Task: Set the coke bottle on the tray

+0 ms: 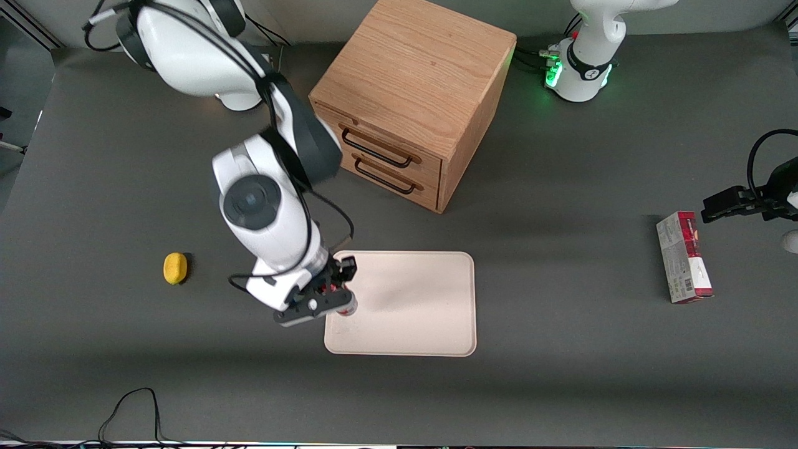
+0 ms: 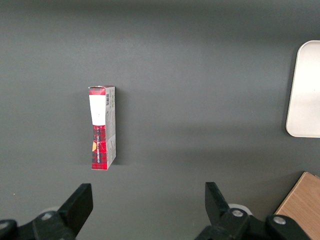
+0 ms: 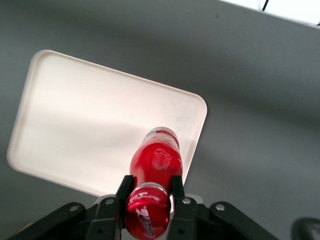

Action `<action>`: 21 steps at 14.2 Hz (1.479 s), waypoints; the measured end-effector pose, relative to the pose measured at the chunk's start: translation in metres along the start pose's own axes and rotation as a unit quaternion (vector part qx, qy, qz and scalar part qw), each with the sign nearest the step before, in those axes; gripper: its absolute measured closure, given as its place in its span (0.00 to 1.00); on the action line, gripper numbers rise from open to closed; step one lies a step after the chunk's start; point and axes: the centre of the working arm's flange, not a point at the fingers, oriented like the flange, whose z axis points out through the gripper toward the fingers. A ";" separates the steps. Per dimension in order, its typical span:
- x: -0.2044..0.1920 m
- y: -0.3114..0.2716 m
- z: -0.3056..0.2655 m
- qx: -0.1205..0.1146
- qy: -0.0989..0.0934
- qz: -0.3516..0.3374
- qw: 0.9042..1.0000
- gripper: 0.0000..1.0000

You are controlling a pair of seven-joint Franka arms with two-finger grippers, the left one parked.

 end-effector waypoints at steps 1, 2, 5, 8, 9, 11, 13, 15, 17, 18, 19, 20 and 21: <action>0.002 0.001 0.022 -0.011 -0.005 -0.002 1.000 0.65; 0.003 0.001 0.041 -0.018 -0.010 -0.005 1.000 0.65; 0.005 0.000 0.070 -0.021 -0.009 -0.007 1.000 0.65; 0.009 0.001 0.079 -0.018 0.005 -0.007 1.000 0.65; 0.009 0.002 0.083 -0.018 0.005 -0.006 1.000 0.65; 0.009 0.005 0.090 -0.018 0.002 -0.004 1.000 0.65; 0.009 0.005 0.096 -0.019 0.000 -0.004 1.000 0.65; 0.010 0.005 0.095 -0.018 0.002 -0.004 1.000 0.50; 0.011 0.005 0.092 -0.017 0.006 -0.004 1.000 0.30; 0.011 0.005 0.087 -0.017 0.009 -0.004 1.000 0.21; 0.012 0.005 0.079 -0.016 0.012 -0.004 1.000 0.12; 0.011 0.005 0.065 -0.017 0.009 -0.003 1.000 0.01; 0.009 0.006 0.045 -0.018 0.006 -0.002 1.000 0.00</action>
